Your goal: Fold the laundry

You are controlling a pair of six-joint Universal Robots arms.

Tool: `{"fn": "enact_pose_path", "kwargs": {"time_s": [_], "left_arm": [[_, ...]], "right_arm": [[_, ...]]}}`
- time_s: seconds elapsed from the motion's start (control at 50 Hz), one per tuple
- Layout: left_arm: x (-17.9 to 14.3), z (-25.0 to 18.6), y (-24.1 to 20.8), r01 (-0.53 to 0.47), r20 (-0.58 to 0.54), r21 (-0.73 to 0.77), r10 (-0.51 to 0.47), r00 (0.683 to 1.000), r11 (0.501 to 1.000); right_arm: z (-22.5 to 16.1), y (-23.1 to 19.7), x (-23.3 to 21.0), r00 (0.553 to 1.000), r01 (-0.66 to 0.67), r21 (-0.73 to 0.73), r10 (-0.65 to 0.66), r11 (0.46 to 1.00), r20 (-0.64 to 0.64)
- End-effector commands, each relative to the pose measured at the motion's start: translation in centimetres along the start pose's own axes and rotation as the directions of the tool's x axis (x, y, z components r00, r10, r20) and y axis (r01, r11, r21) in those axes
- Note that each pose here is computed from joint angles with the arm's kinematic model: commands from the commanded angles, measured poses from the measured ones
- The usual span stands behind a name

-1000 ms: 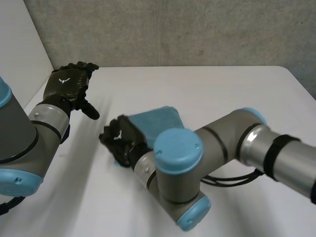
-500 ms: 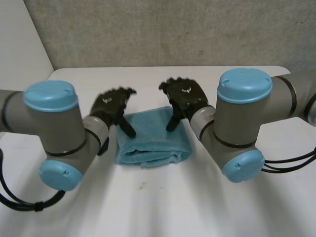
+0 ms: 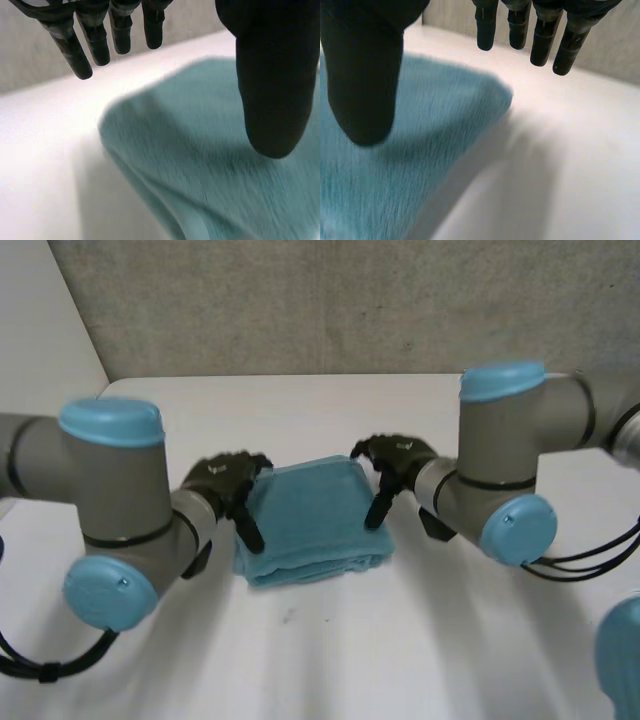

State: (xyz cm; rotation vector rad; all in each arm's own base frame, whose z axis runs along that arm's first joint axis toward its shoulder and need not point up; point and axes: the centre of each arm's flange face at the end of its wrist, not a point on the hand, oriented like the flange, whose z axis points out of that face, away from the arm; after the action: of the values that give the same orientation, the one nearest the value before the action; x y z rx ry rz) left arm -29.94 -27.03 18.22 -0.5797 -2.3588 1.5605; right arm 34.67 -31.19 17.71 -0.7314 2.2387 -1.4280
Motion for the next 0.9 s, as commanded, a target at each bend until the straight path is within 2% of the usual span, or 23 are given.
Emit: {"fn": "enact_pose_path", "kwargs": {"time_s": [0.02,0.1,0.14,0.2,0.3,0.38,0.52,0.9], "left_arm": [[-1.1,-4.3,-9.2,-0.014,0.027,0.268,0.007,1.000,0.963],[-2.7,-6.6,-12.2,-0.010,0.068,0.340,-0.014,0.998,0.940],[-4.3,-8.9,-14.3,-0.011,0.107,0.367,-0.030,0.994,0.930],[-5.5,-10.7,-15.0,-0.007,0.141,0.341,-0.044,0.989,0.940],[-5.9,-11.7,-15.0,-0.002,0.145,0.307,-0.044,0.988,0.952],[-5.6,-12.2,-15.0,-0.002,0.116,0.305,-0.035,0.993,0.952],[-4.9,-12.8,-15.1,0.005,0.051,0.311,-0.022,0.998,0.950],[-4.3,-12.5,-13.5,0.001,0.034,0.270,-0.011,0.999,0.963]], "right_arm": [[-6.2,-8.5,0.7,0.997,0.018,0.239,0.001,0.971,-0.078],[-10.6,-11.5,3.9,0.967,0.045,0.328,0.041,0.944,-0.251],[-12.1,-12.2,4.5,0.957,0.056,0.351,0.050,0.935,-0.286],[-14.3,-12.8,5.8,0.938,0.085,0.364,0.049,0.927,-0.344],[-16.4,-12.2,7.5,0.911,0.119,0.338,0.033,0.934,-0.410],[-17.0,-12.0,8.0,0.903,0.131,0.323,0.021,0.937,-0.428],[-17.2,-11.9,7.7,0.917,0.133,0.328,0.009,0.935,-0.399],[-17.3,-11.5,7.5,0.916,0.147,0.336,0.000,0.930,-0.402]]}}
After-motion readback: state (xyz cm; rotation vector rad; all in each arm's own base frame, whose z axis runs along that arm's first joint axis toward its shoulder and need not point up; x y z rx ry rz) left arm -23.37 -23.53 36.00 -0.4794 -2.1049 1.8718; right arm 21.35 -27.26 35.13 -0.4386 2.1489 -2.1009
